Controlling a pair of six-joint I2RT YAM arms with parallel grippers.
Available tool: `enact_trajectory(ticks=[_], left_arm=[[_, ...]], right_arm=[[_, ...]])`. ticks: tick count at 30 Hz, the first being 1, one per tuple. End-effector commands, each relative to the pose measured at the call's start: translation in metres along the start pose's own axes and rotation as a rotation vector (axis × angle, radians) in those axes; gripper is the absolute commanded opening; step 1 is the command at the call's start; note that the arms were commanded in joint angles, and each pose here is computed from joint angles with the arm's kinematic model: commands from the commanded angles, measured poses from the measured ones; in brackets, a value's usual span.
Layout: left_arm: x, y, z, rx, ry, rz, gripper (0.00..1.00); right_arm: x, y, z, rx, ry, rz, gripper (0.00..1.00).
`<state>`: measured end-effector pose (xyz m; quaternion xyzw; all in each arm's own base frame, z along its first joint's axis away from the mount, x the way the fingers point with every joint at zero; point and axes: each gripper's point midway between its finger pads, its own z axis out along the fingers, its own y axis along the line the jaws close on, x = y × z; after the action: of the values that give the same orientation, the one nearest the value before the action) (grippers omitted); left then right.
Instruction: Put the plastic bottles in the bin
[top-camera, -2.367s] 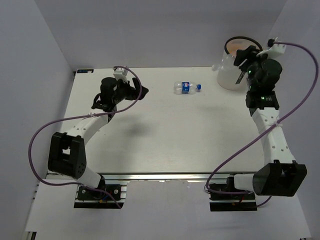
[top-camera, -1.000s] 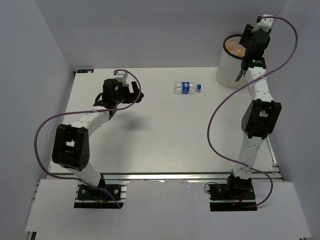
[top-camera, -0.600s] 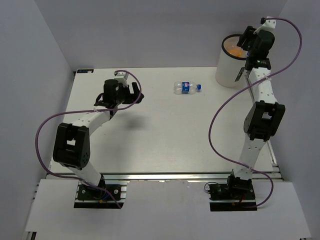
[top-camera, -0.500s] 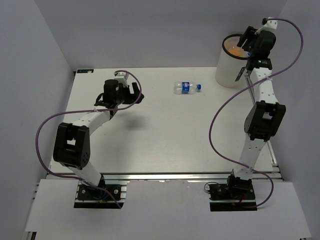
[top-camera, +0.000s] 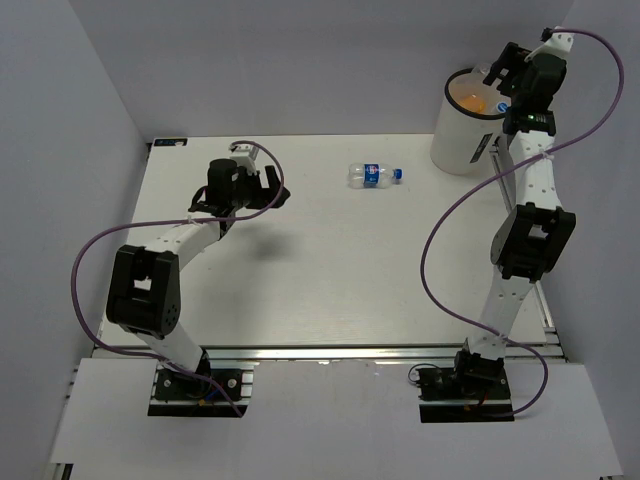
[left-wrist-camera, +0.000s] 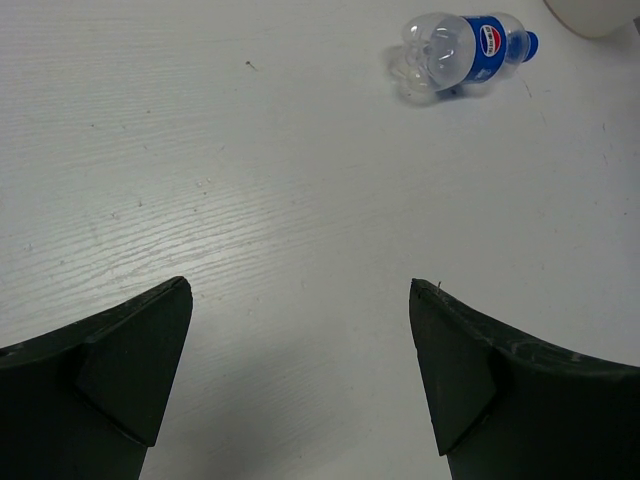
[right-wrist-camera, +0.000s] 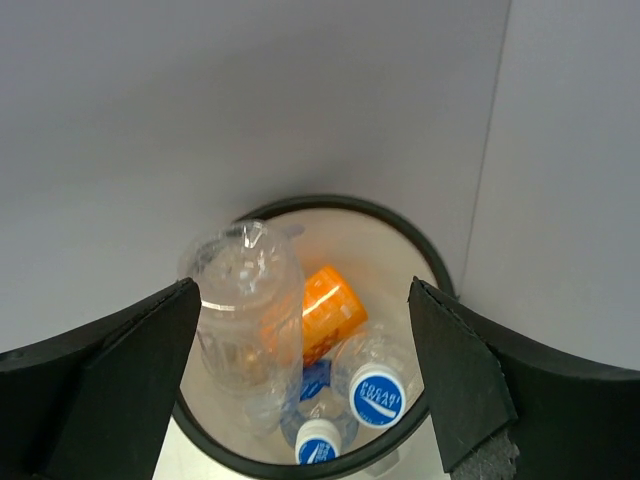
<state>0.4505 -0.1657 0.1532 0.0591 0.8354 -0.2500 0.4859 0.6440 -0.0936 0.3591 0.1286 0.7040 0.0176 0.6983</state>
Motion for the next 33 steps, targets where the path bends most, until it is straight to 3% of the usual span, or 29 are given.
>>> enact_trajectory(ticks=[1,6,10,13,18,21,22,25,27,33], left_arm=[[-0.004,-0.005,-0.001,0.034,0.003,-0.003,0.98],[-0.002,-0.010,0.000,0.060,0.013,-0.017,0.98],[0.004,-0.009,-0.001,0.056,0.021,-0.035,0.98],[0.008,-0.009,-0.004,0.051,0.023,-0.046,0.98],[0.015,-0.002,-0.013,0.002,0.031,-0.063,0.98],[0.018,-0.001,-0.020,-0.010,0.020,-0.062,0.98],[0.019,-0.002,-0.021,-0.004,0.017,-0.060,0.98],[0.023,-0.001,-0.024,-0.001,0.030,-0.029,0.98],[0.029,-0.001,-0.026,0.004,0.047,-0.019,0.98],[0.035,-0.003,-0.026,0.032,0.052,0.009,0.98]], right_arm=[[-0.055,-0.012,-0.016,0.083,-0.123,-0.035,0.89],[-0.063,-0.004,-0.037,0.034,-0.128,-0.052,0.89],[-0.057,0.060,-0.068,-0.264,-0.030,-0.073,0.89],[-0.047,0.104,-0.101,-0.439,0.014,-0.200,0.90],[0.029,0.205,-0.160,-0.721,0.026,-0.591,0.89],[0.078,0.251,-0.181,-0.873,0.111,-0.683,0.89],[0.111,0.265,-0.180,-0.992,0.154,-0.701,0.89],[0.153,0.280,-0.159,-1.088,0.281,-0.687,0.89],[0.172,0.286,-0.129,-1.062,0.310,-0.710,0.89],[0.238,0.280,-0.102,-1.068,0.340,-0.850,0.89]])
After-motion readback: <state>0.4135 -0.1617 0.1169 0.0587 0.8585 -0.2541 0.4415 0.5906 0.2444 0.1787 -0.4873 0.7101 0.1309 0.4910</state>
